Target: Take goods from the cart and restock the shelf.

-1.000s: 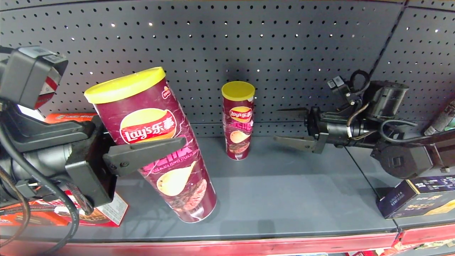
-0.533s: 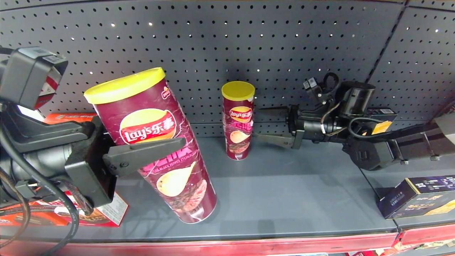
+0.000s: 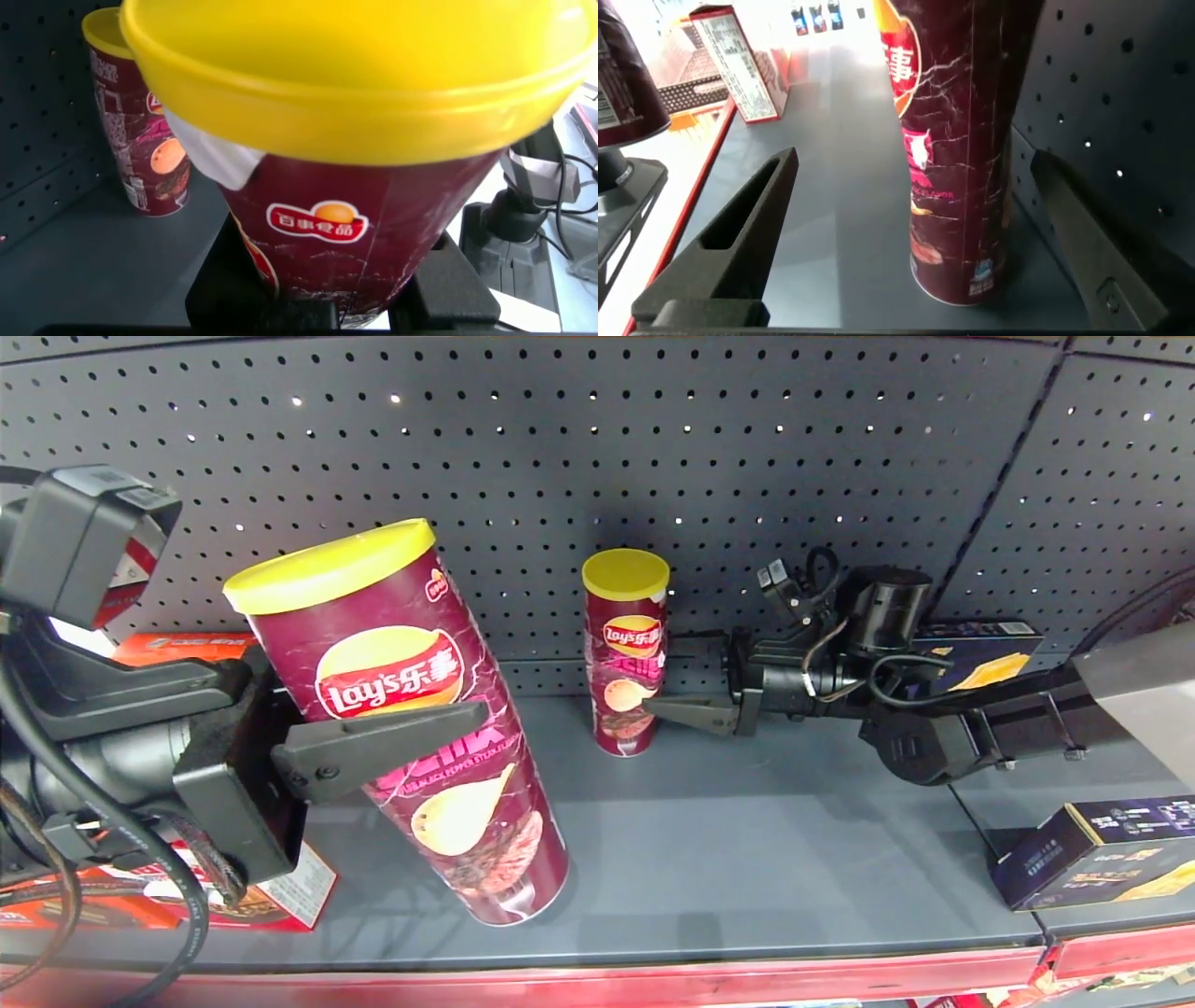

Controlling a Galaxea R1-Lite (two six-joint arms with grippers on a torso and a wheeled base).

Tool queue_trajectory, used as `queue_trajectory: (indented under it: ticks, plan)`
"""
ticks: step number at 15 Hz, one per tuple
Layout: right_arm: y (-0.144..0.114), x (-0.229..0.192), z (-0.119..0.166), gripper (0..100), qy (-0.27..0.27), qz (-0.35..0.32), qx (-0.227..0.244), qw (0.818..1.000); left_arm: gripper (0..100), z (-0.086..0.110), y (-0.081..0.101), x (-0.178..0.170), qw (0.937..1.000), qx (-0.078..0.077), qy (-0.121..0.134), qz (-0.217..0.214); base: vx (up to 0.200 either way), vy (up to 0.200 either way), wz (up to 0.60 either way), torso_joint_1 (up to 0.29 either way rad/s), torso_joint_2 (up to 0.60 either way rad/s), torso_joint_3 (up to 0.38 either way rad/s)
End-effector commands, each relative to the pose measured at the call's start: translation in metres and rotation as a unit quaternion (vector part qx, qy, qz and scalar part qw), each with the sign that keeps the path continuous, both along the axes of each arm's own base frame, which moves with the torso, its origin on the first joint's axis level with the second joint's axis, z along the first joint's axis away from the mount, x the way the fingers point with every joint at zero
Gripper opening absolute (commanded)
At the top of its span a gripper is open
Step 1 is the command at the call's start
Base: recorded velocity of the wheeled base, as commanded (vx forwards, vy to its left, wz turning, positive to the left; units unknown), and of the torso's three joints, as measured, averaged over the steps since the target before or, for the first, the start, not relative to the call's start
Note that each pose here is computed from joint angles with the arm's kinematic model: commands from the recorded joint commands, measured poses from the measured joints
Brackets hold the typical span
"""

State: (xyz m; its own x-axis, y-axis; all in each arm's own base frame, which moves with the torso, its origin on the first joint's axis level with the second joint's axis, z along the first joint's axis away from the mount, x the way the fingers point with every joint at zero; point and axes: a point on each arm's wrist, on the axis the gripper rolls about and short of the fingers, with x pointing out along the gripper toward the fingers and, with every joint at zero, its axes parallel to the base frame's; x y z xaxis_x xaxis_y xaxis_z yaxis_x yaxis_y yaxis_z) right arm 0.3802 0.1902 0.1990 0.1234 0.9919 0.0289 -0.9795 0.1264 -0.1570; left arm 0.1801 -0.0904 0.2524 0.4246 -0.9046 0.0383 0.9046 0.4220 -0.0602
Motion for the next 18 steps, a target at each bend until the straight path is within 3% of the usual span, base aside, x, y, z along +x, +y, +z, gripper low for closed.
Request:
queue_trajectory:
  ticks: [1,5,8,13,14,18]
  plan:
    - [0.003,0.003,-0.004,100,0.002,0.001,-0.001,1.0,0,0.0,0.0,0.0,1.0,0.0,0.0,0.0,0.0,0.0,0.0,0.0,0.0,0.0]
    - [0.011,0.008,-0.011,100,0.005,0.0,-0.002,1.0,0,0.0,0.0,0.0,1.0,0.0,0.001,0.0,0.0,0.0,0.0,0.0,0.0,0.0]
    - [0.031,0.009,-0.022,100,0.009,-0.004,-0.003,1.0,0,-0.004,0.001,0.0,1.0,0.003,0.006,0.002,0.0,0.0,0.0,0.0,0.0,0.0]
    - [0.036,0.014,-0.028,100,0.006,-0.012,-0.001,1.0,0,-0.006,0.003,0.0,0.9999,0.003,0.008,0.007,0.0,0.0,0.0,0.0,0.0,0.0]
    - [0.036,0.014,-0.028,0,0.006,-0.013,-0.001,1.0,0,-0.006,0.003,0.0,0.9999,0.003,0.008,0.007,0.0,0.0,0.0,0.0,0.0,0.0]
    - [0.036,0.012,-0.032,0,0.012,-0.014,-0.004,1.0,0,-0.007,0.003,0.0,0.9999,0.004,0.01,0.009,0.0,0.0,0.0,0.0,0.0,0.0]
